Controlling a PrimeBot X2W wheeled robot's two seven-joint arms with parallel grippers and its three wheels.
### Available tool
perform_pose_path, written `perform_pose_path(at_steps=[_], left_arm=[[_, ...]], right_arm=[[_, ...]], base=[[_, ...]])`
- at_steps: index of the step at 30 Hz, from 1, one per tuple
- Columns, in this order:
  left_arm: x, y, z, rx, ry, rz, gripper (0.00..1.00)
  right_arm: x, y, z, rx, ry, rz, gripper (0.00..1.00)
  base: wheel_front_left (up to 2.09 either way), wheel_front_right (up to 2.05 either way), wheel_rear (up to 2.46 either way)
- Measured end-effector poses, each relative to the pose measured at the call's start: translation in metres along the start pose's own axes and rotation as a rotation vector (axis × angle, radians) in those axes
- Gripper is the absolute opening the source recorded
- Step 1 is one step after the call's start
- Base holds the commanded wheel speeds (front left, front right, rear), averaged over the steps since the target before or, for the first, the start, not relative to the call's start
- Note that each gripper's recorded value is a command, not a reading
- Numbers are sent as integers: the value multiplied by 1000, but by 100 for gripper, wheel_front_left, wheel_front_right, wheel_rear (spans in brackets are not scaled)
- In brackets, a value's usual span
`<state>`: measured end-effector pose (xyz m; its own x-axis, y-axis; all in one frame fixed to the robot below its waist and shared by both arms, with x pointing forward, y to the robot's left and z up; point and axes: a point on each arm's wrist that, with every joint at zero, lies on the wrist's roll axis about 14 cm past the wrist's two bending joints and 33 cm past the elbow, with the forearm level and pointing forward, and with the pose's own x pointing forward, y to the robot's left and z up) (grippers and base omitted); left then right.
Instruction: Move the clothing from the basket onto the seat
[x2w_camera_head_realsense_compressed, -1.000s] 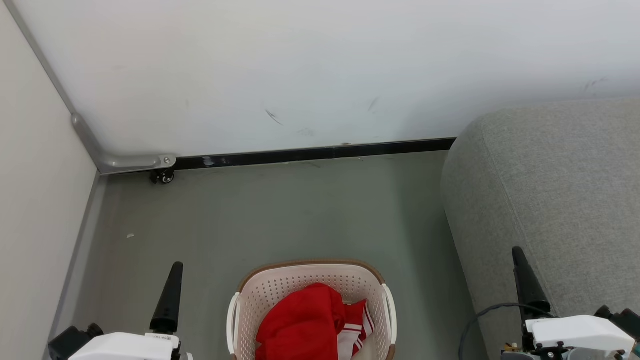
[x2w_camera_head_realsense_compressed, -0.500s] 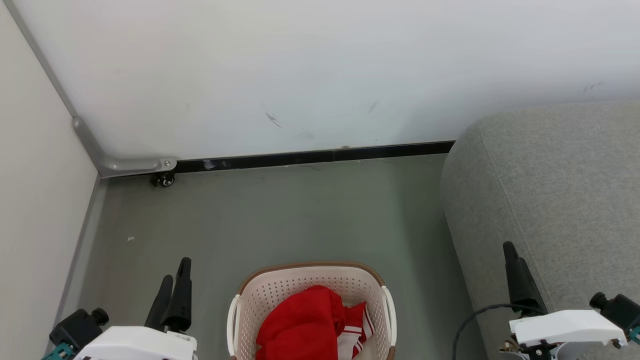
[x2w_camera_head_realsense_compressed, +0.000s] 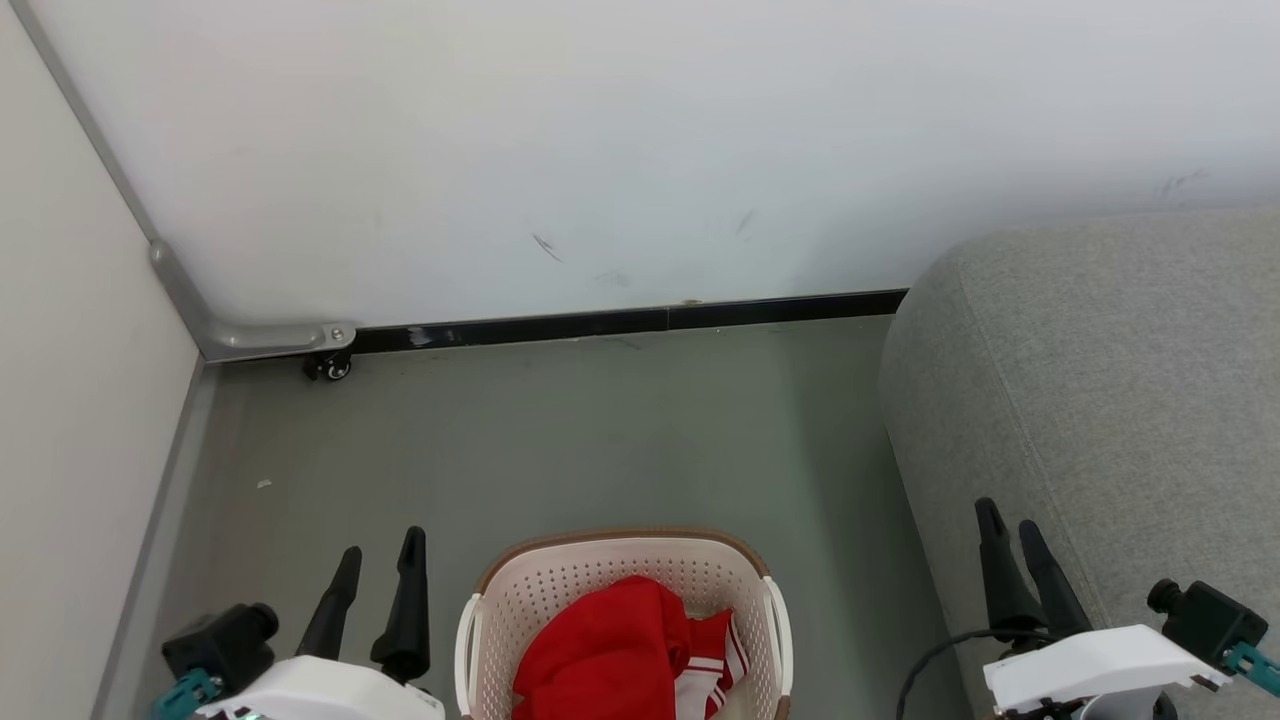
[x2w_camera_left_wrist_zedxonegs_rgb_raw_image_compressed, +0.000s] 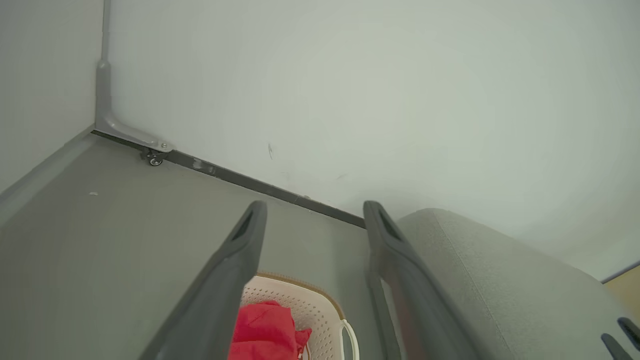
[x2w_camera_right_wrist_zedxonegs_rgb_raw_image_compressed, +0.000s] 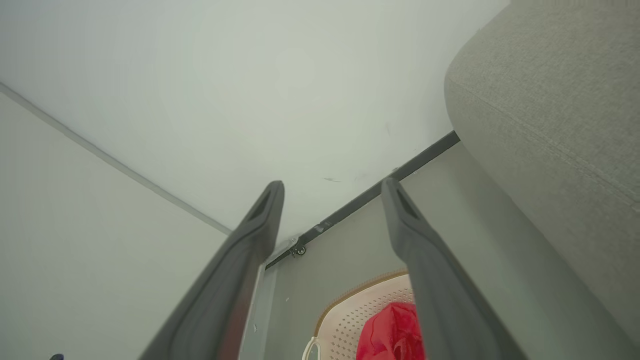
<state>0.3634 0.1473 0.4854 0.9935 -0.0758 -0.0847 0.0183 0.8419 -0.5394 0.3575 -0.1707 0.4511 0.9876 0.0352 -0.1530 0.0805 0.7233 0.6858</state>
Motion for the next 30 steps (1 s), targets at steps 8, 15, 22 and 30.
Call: perform_pose_path(at_steps=[8,15,22,30], left_arm=[[-3,-10,-5,181,-3,-30,100],[-6,-14,-8,310,-20,-44,100],[-9,-13,-12,424,-32,-38,100],[-11,-17,-14,531,-58,-46,100]], right_arm=[[3,8,0,-134,1,29,100],[2,8,-9,-254,34,38,100],[1,4,-14,-357,57,38,100],[0,3,-18,-471,78,48,100]], base=[[0,0,0],[0,0,0],[0,0,0],[0,0,0]])
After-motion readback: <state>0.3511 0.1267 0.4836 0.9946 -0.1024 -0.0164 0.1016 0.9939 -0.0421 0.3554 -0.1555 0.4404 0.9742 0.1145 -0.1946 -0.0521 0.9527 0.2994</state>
